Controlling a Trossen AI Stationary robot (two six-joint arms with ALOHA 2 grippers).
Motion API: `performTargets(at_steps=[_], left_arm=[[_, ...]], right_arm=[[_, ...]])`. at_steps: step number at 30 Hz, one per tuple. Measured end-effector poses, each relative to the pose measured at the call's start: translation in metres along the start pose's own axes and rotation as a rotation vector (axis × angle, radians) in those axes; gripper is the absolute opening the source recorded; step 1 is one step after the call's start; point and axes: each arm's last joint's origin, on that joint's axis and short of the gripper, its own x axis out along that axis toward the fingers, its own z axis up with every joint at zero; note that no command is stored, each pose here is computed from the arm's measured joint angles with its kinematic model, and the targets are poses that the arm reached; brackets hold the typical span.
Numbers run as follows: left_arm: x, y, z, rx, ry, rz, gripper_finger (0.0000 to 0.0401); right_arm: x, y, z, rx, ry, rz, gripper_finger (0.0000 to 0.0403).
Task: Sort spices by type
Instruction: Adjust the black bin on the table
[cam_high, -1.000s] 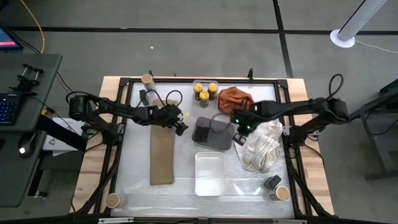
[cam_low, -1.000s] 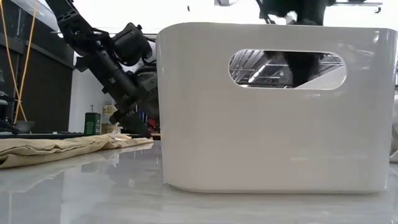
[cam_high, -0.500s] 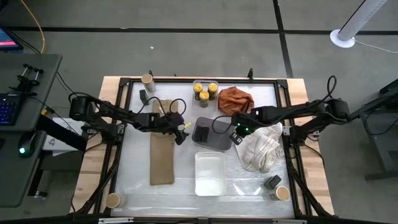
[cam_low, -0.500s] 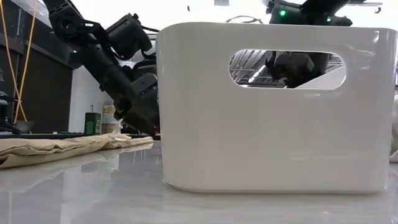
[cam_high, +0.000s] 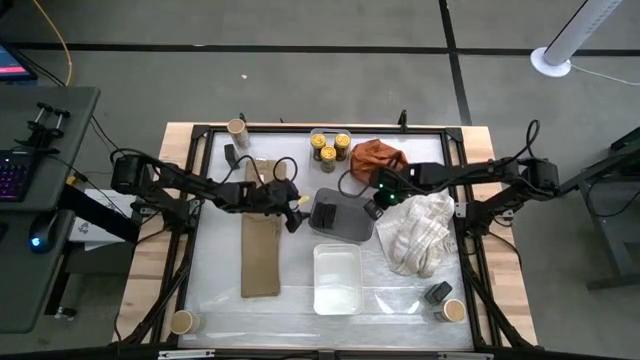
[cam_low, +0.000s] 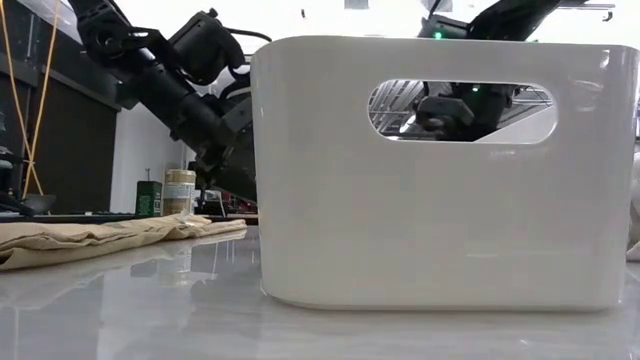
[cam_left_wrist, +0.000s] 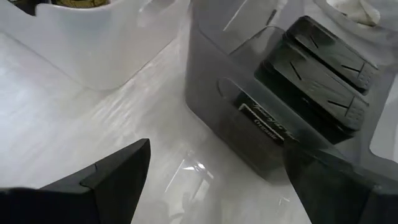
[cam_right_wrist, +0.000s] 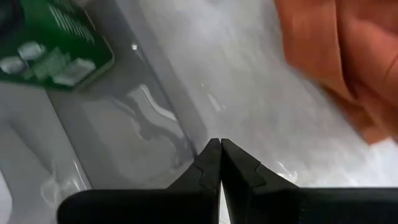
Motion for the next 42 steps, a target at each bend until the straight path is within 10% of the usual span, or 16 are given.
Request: performTargets(at_steps=[17, 25, 42], left_arm=[[-0.002, -0.011, -0.006, -0.016, 0.013, -0.032, 0.0349], [-0.002, -0.01, -0.005, -0.015, 0.0, -0.005, 0.0349], [-0.002, -0.009, -0.004, 0.117, -0.014, 0.024, 0.0349]], right_arm=[[-0.009, -0.017, 0.022, 0.011, -0.068, -0.014, 0.0], [-0.035, -0.014, -0.014, -0.01, 0.144, 0.062, 0.0], [-0.01, 0.015, -0.02, 0.051, 0.079, 0.097, 0.0]])
